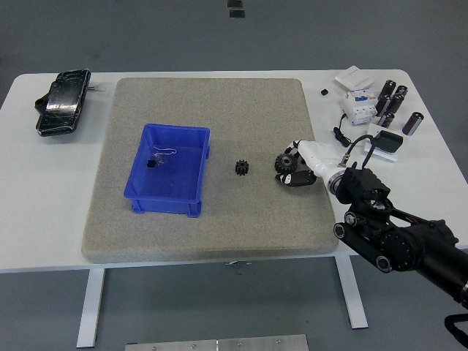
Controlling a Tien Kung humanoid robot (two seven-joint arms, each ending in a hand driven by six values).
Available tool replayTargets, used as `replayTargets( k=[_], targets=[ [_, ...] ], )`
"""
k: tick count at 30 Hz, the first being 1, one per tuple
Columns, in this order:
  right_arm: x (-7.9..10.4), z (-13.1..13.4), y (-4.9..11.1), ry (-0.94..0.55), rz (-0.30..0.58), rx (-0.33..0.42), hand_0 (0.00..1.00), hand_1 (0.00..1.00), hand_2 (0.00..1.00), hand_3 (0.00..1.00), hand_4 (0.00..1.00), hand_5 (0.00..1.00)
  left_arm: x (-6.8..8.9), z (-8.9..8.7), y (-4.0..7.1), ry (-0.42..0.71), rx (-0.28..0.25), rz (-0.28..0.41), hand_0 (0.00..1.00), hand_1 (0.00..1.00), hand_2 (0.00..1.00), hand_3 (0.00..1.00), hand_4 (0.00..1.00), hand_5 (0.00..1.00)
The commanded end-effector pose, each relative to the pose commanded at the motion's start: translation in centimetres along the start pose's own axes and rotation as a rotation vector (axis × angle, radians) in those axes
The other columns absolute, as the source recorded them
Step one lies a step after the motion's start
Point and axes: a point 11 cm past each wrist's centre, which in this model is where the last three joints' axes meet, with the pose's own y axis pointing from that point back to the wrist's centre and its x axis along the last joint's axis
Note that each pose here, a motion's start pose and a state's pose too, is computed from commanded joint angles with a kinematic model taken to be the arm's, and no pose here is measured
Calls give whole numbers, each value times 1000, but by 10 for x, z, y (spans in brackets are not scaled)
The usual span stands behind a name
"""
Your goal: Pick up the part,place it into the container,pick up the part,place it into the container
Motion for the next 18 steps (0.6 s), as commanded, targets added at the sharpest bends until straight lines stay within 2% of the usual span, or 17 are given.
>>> replayTargets(
  k=[2,3,8,9,11,15,18],
  targets=[
    [-1,0,0,-1,1,1,475,484,528,663,635,232,0,0,0,0,0,0,670,642,607,629,697,568],
    [-1,0,0,-2,2,2,465,483,502,622,755,100,0,0,0,0,0,0,670,642,607,629,698,569],
    [-3,-1,0,-5,6,7,465,483,502,622,755,100,0,0,0,1,0,-1,670,642,607,629,698,569],
    [-2,-1,0,-7,8,8,460,487,498,577,721,84,0,0,0,1,-1,-1,670,642,607,629,699,570],
    [-1,-2,0,-10,18,13,460,487,498,577,721,84,-1,0,0,1,0,-1,670,642,607,629,699,570],
    [8,-9,1,-13,49,37,453,489,494,564,709,78,-1,-1,0,1,2,-2,670,642,606,628,699,572],
    [18,-25,2,-15,79,78,453,489,494,564,709,78,-2,-2,0,2,4,-3,670,642,606,628,699,572]
  ],
)
